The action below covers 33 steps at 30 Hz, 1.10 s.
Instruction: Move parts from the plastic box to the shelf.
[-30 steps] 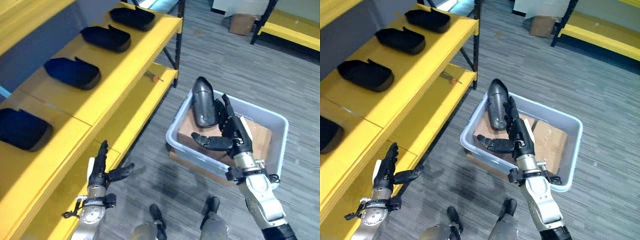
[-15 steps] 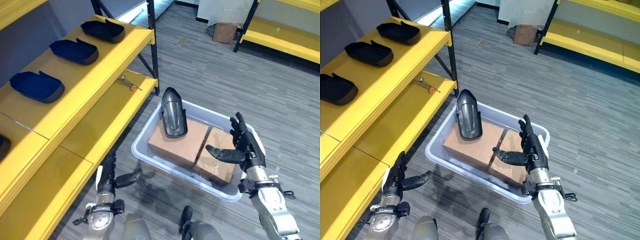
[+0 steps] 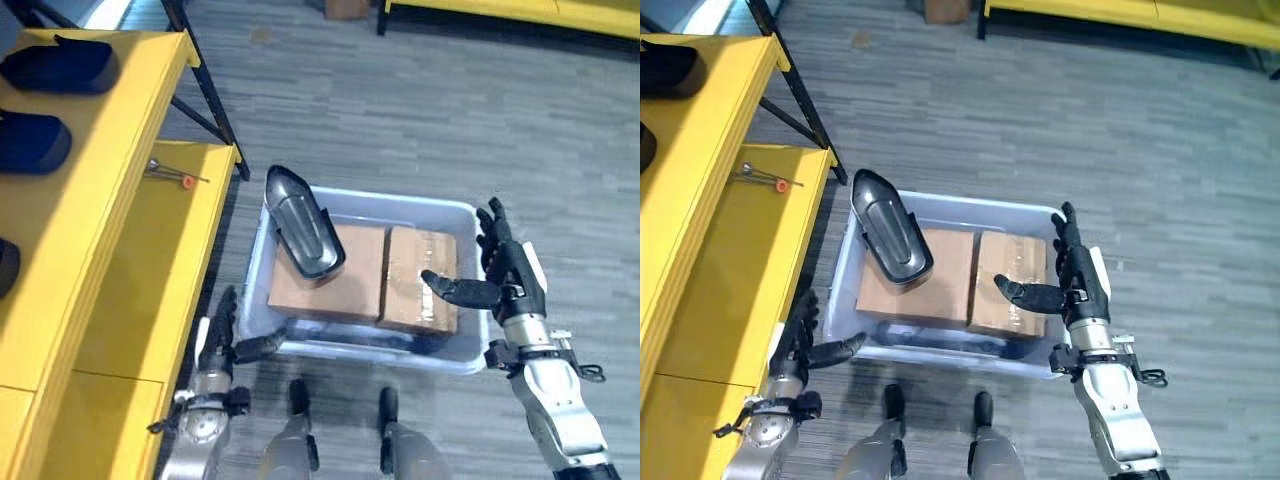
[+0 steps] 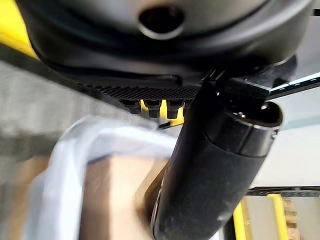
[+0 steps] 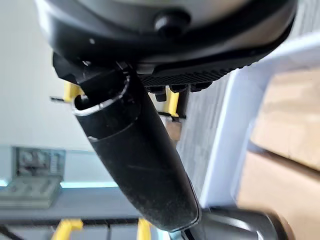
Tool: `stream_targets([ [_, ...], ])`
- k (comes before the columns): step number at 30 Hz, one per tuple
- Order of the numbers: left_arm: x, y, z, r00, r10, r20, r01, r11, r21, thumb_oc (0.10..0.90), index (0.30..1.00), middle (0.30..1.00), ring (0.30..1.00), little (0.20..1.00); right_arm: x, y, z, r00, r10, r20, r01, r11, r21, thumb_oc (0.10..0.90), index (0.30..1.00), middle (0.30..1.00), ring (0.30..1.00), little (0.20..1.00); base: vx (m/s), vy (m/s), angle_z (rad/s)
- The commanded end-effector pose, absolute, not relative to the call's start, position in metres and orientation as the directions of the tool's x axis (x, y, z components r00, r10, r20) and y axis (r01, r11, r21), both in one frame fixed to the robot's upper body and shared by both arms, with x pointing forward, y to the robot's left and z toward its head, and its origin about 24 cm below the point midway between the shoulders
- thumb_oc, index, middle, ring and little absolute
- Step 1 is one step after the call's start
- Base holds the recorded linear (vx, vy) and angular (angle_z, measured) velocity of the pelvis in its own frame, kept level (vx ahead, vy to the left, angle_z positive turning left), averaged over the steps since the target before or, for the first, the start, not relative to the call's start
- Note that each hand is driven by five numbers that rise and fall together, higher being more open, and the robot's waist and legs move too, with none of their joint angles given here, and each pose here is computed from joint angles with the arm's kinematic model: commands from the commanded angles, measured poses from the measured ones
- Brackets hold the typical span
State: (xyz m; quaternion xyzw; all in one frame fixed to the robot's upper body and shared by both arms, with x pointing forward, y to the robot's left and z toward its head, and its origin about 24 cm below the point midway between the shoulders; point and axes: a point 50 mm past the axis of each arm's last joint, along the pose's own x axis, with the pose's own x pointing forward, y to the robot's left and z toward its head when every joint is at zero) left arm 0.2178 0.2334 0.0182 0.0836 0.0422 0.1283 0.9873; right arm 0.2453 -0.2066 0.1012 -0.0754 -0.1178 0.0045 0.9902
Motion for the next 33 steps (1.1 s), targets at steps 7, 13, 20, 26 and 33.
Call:
stream_targets([
  [7, 0.214, 0.253, 0.067, 0.938, 0.289, 0.192, -0.329, 0.918, 0.222, 0.9, 1.0, 1.0, 1.0, 1.0, 0.258, -0.223, 0.209, 0.751, 0.092, 0.654, 0.296, 0.838, -0.458, 0.9, 1.0, 1.0, 1.0, 1.0, 0.04, 0.0, 0.09],
  [13, 0.219, 0.245, 0.07, 0.943, 0.265, 0.201, -0.306, 0.928, 0.212, 0.9, 1.0, 1.0, 1.0, 1.0, 0.268, -0.222, 0.223, 0.738, 0.115, 0.665, 0.325, 0.803, -0.5, 0.9, 1.0, 1.0, 1.0, 1.0, 0.01, -0.052, 0.05],
  [20, 0.227, 0.236, 0.072, 0.942, 0.258, 0.213, -0.299, 0.935, 0.191, 0.9, 1.0, 1.0, 1.0, 1.0, 0.282, -0.205, 0.236, 0.712, 0.139, 0.688, 0.312, 0.815, -0.487, 0.9, 1.0, 1.0, 1.0, 1.0, 0.0, -0.05, 0.03],
  [26, 0.23, 0.23, 0.072, 0.943, 0.257, 0.211, -0.296, 0.938, 0.181, 0.9, 1.0, 1.0, 1.0, 1.0, 0.29, -0.185, 0.235, 0.699, 0.127, 0.703, 0.256, 0.875, -0.412, 0.9, 1.0, 1.0, 1.0, 1.0, 0.0, -0.011, -0.01],
  [33, 0.234, 0.224, 0.075, 0.939, 0.259, 0.228, -0.298, 0.941, 0.16, 0.9, 1.0, 1.0, 1.0, 1.0, 0.297, -0.171, 0.235, 0.706, 0.112, 0.699, 0.204, 0.913, -0.352, 0.9, 1.0, 1.0, 1.0, 1.0, 0.0, -0.005, 0.03],
])
